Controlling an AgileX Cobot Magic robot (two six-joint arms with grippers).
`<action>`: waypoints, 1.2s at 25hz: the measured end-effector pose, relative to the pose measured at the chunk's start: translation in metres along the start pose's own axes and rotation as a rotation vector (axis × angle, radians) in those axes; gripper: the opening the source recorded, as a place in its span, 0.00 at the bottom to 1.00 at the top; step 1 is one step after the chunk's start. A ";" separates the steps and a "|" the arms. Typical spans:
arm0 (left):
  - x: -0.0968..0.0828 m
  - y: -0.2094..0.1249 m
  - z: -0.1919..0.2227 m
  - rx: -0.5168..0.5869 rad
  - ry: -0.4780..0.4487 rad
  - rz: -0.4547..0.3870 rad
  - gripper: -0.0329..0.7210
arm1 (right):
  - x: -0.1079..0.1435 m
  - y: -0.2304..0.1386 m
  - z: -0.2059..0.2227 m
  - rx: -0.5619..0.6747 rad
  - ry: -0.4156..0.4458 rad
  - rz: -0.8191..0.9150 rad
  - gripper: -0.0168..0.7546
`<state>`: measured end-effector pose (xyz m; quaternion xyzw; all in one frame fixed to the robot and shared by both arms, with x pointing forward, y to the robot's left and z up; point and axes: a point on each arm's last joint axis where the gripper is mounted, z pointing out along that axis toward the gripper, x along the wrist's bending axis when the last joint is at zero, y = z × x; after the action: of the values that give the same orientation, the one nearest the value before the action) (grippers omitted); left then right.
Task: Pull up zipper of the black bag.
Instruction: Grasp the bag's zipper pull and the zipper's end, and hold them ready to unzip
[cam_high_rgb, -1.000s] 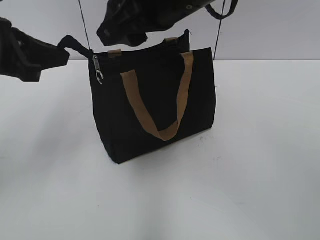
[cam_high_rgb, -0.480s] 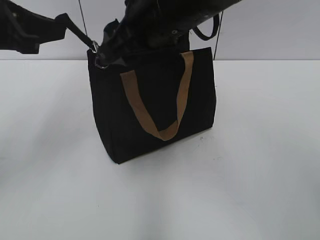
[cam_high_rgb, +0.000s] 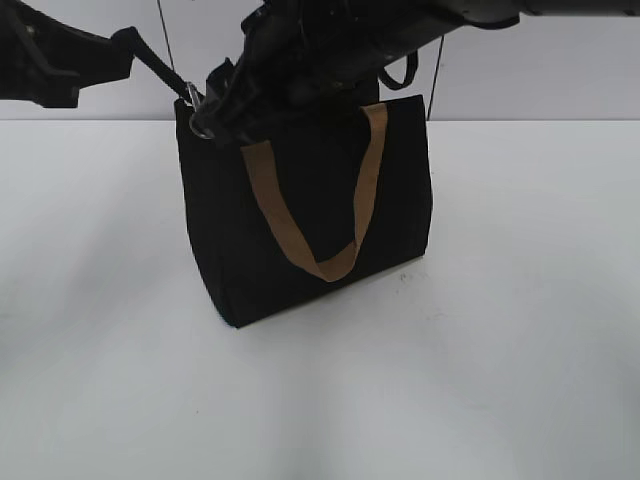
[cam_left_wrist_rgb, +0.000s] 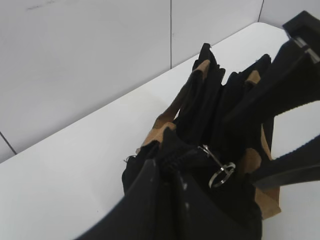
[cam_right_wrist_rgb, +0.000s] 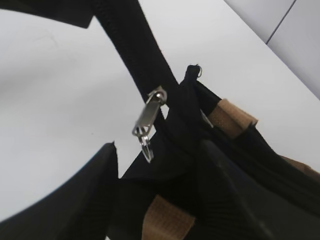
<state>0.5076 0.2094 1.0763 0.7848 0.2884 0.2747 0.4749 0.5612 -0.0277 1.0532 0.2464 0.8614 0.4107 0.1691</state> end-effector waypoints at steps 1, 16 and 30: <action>0.000 0.000 0.000 0.000 0.000 0.000 0.08 | 0.000 -0.001 0.002 0.003 -0.001 -0.011 0.54; 0.000 0.000 0.000 0.000 -0.001 0.000 0.08 | 0.013 0.003 0.009 -0.023 0.002 -0.129 0.47; 0.000 0.000 0.000 -0.001 -0.004 0.000 0.08 | 0.012 -0.005 0.024 -0.012 -0.012 -0.130 0.37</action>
<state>0.5073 0.2091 1.0763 0.7852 0.2873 0.2732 0.4757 0.5623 -0.0089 1.0333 0.1917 0.8720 0.4026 0.2021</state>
